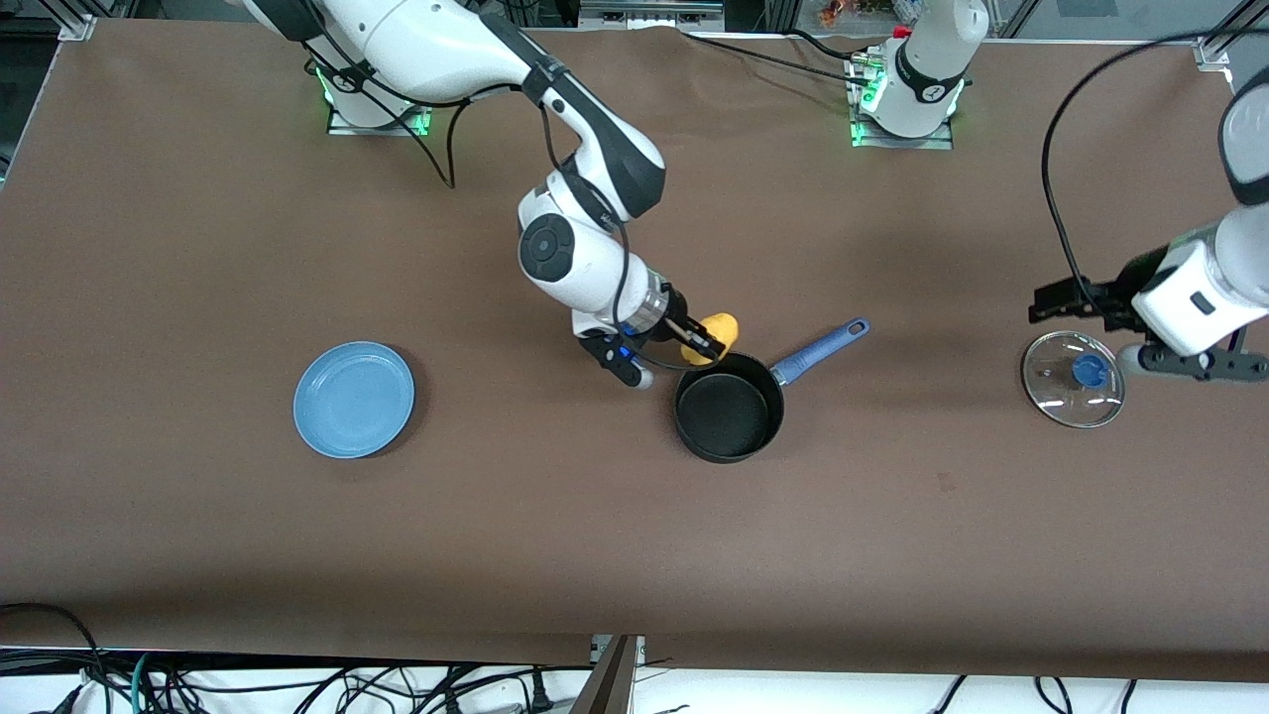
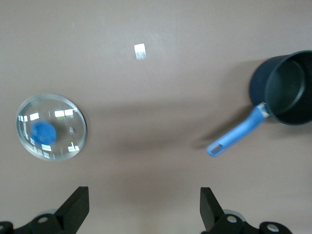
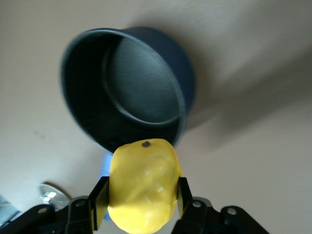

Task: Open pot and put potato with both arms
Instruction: 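Carry the potato over the saucepan and release it with the right gripper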

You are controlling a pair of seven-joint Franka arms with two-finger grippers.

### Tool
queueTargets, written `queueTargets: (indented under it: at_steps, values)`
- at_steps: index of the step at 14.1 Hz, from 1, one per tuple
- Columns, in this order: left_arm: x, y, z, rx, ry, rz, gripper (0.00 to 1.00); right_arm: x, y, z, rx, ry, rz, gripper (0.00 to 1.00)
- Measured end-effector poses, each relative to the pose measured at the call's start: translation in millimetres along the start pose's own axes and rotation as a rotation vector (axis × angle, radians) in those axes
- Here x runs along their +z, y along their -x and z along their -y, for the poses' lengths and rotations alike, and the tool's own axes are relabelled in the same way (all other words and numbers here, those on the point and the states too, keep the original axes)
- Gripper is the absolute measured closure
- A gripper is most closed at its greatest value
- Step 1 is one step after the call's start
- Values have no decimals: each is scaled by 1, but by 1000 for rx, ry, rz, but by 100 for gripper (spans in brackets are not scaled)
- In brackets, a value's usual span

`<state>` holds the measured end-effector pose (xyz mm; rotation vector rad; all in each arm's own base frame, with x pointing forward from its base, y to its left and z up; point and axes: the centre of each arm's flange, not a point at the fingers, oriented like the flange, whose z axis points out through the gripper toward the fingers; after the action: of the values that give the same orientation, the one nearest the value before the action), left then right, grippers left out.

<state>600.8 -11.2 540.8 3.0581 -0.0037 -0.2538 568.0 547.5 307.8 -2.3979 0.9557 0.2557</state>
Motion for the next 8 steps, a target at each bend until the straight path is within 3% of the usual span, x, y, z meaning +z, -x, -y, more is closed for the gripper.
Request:
queueTargets:
  at_steps: [3,7,8]
  values:
    - [-31,21,-12,-47,-2,15,0,12,-27,5,33,-59,-28,40]
    - [-32,24,-19,-35,-3,26,0,19,-40,4,46,-75,-37,5]
    - [-29,23,-21,-31,-4,30,0,17,-39,6,44,-81,-37,0]
